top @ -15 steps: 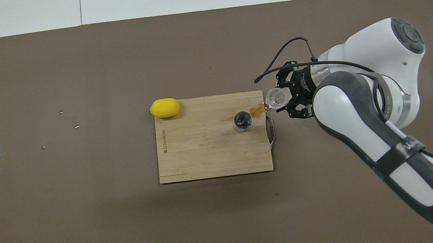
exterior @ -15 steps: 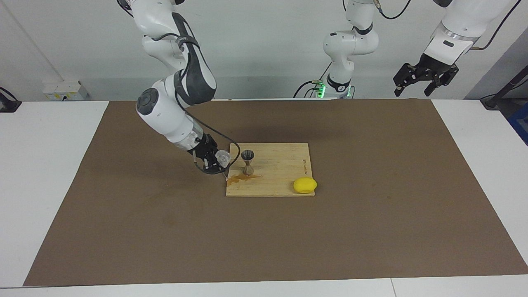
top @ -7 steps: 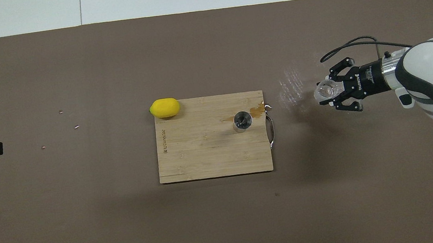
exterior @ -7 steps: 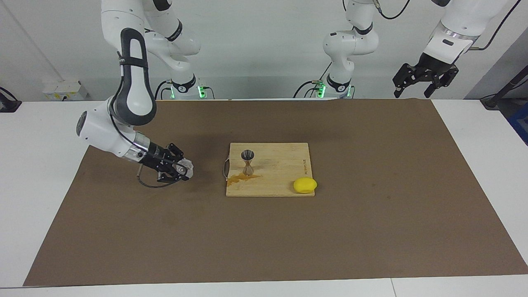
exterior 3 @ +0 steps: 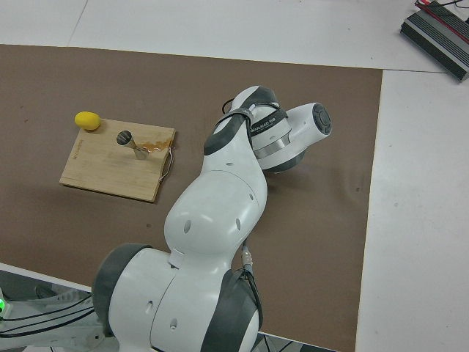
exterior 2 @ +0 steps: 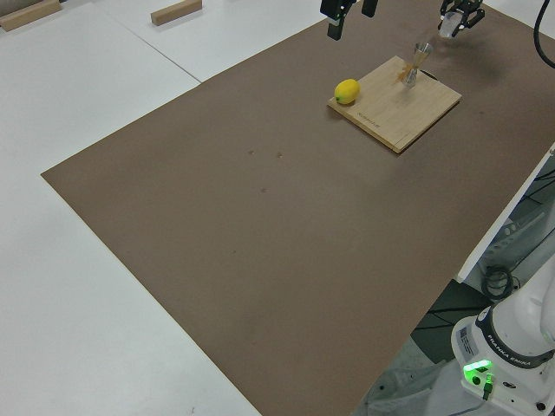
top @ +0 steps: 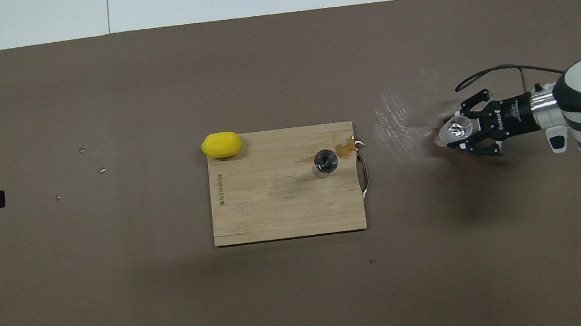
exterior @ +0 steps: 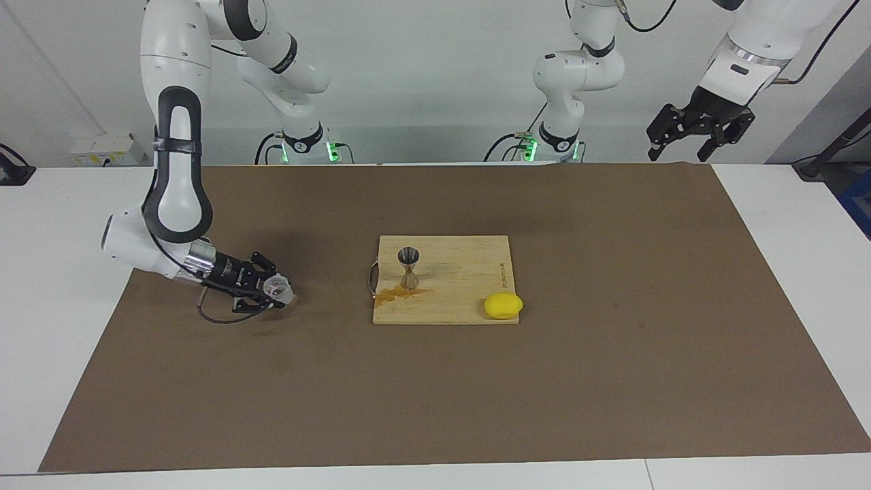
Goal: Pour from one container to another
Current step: 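Carry the glass back and lower it onto the table, then open the right gripper and draw it back from the glass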
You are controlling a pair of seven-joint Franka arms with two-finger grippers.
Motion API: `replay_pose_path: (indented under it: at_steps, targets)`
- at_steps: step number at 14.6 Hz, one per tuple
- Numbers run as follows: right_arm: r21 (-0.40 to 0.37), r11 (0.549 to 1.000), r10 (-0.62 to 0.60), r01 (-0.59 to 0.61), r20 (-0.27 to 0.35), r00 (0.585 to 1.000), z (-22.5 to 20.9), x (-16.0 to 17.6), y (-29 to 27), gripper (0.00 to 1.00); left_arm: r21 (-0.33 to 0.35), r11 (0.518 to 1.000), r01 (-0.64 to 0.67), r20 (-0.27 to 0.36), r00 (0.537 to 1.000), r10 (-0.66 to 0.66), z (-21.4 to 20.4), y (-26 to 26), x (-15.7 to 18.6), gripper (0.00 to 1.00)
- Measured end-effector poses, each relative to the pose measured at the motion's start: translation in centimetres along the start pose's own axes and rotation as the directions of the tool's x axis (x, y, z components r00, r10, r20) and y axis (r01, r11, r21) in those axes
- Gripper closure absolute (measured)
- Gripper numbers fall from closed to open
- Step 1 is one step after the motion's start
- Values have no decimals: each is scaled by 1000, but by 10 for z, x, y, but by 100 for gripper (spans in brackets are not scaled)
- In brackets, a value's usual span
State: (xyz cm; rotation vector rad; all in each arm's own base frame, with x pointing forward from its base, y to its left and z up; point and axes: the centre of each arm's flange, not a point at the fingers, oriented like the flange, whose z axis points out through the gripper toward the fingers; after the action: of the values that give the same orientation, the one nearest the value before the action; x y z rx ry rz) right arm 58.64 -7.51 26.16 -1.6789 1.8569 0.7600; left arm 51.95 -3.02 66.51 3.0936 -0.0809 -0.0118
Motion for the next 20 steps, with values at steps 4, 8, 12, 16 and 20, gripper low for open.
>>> replay_pose_path:
  at_steps: [4,8,12,16,20]
  targets:
    - [-4,999,-32,32,2,999,2,4,1,49,0,1000,-13,4,1000,13,1,7,0,0]
    - [-7,997,-77,77,-8,997,9,13,8,49,0,1000,-22,9,1000,22,3,11,-1,0]
    - [-2,993,-115,115,-14,993,10,16,10,44,0,1000,-11,10,1000,11,4,5,-1,0]
    - [20,994,-105,106,-33,994,-2,33,13,3,0,1000,-10,11,1000,10,4,5,-1,0]
    - [11,990,-140,142,-103,985,-35,55,19,0,0,1000,-10,11,1000,10,4,5,-2,0]
